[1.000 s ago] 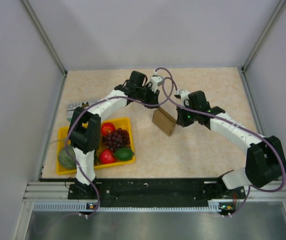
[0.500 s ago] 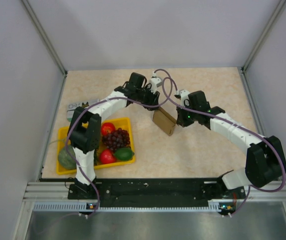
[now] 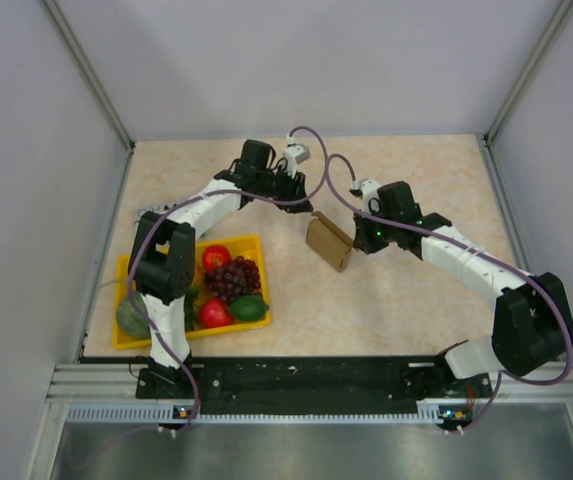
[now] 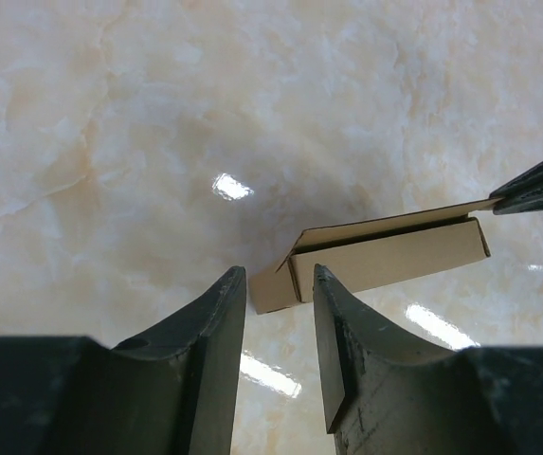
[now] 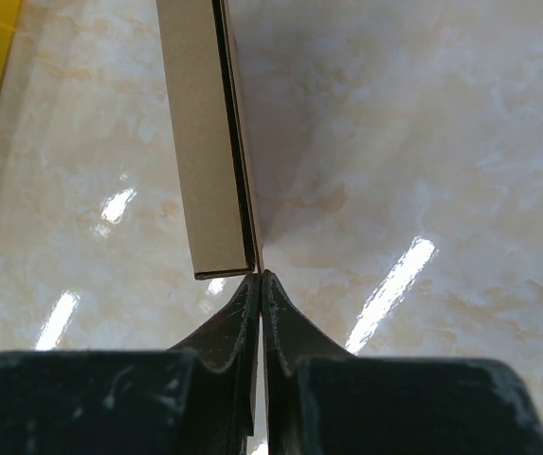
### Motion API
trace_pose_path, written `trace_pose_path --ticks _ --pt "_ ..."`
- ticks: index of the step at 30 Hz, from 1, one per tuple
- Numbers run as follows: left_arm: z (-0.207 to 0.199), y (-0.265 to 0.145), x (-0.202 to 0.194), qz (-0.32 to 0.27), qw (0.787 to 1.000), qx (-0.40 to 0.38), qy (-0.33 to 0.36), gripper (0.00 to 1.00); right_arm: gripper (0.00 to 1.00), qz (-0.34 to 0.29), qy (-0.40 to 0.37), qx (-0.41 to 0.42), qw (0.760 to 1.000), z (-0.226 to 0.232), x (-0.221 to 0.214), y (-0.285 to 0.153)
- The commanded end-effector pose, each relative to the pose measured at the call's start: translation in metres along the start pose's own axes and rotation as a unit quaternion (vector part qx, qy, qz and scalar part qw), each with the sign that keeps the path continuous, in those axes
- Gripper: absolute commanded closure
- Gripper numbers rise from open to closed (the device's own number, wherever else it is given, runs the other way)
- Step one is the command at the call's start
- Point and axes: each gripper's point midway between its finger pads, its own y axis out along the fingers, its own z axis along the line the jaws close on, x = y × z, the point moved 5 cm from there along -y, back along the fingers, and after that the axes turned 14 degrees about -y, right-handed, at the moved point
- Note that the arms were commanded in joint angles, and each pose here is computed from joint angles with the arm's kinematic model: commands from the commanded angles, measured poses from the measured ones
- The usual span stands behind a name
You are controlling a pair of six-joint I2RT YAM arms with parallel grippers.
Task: Fold the paper box
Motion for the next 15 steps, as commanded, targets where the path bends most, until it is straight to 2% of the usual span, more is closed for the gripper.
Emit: trace_pose_path --ticks 1,9,15 --pt "-0.018 -0.001 0.006 -0.006 0.999 -0.045 0.028 0.60 1.00 -0.051 -0.023 0.002 0.998 0.003 0.026 -0.011" --pt "-0.012 0.011 0.004 0.008 0.999 -0.025 0.027 0.60 1.00 -0.054 -0.024 0.006 0.998 0.003 0.028 -0.011" --pt "-0.013 0.012 0.004 0.012 0.999 -0.017 0.035 0.68 1.00 -0.054 -0.024 0.009 0.998 0.004 0.029 -0.011"
